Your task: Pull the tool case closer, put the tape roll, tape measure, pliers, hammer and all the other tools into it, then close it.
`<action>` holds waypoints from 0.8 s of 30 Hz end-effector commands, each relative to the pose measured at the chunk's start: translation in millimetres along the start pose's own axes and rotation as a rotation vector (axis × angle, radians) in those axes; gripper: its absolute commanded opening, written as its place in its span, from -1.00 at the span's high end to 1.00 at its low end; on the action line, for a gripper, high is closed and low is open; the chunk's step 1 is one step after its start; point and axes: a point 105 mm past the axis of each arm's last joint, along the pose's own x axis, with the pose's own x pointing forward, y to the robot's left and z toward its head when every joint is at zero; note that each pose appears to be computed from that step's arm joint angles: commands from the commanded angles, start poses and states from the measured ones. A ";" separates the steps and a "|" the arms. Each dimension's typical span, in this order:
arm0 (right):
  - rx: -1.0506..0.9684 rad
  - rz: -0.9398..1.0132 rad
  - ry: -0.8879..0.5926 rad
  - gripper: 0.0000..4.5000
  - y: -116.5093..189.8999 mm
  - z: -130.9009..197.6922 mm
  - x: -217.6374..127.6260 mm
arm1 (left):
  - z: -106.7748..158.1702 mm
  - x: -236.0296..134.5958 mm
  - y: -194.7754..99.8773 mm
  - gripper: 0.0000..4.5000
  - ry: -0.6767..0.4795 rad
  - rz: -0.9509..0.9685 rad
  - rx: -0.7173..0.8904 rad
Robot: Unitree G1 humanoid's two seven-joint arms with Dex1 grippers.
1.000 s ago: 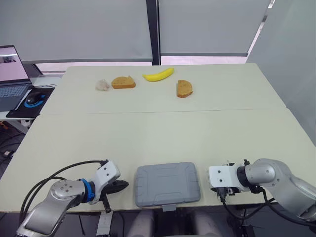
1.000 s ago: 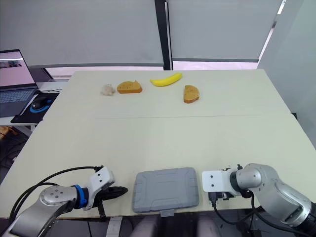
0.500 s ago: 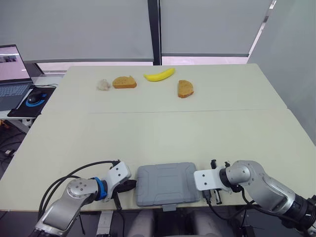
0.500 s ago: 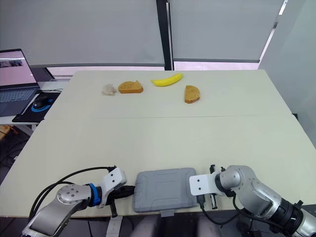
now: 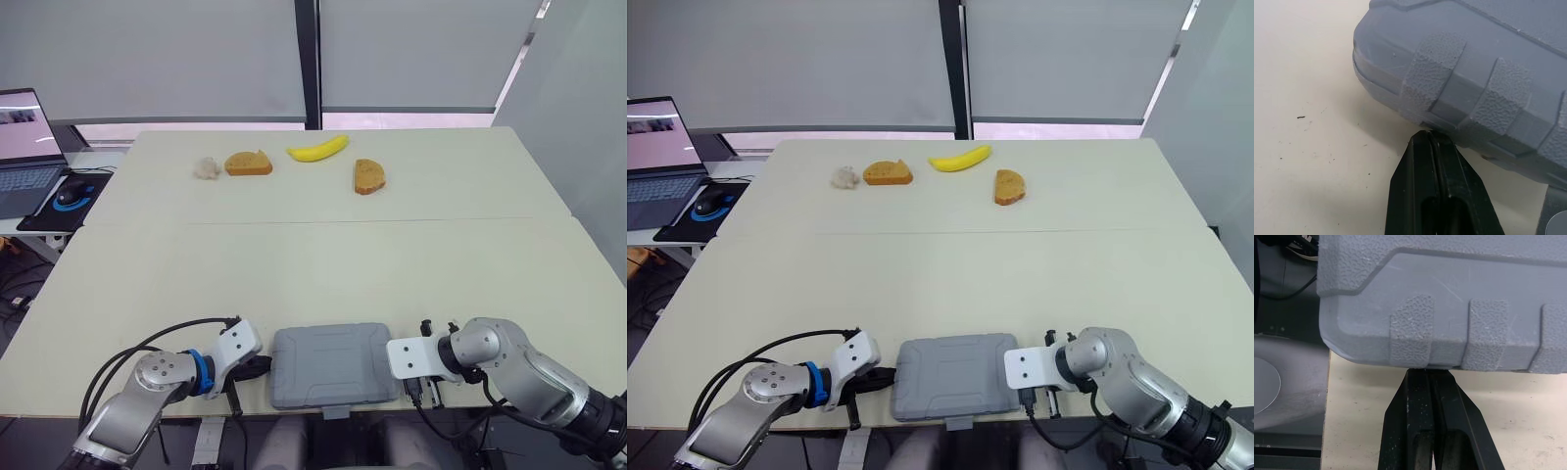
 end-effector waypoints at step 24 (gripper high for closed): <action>0.070 -0.085 -0.003 0.99 -8.4 -8.3 -23.9 | -5.8 -20.5 16.8 1.00 0.016 0.039 0.039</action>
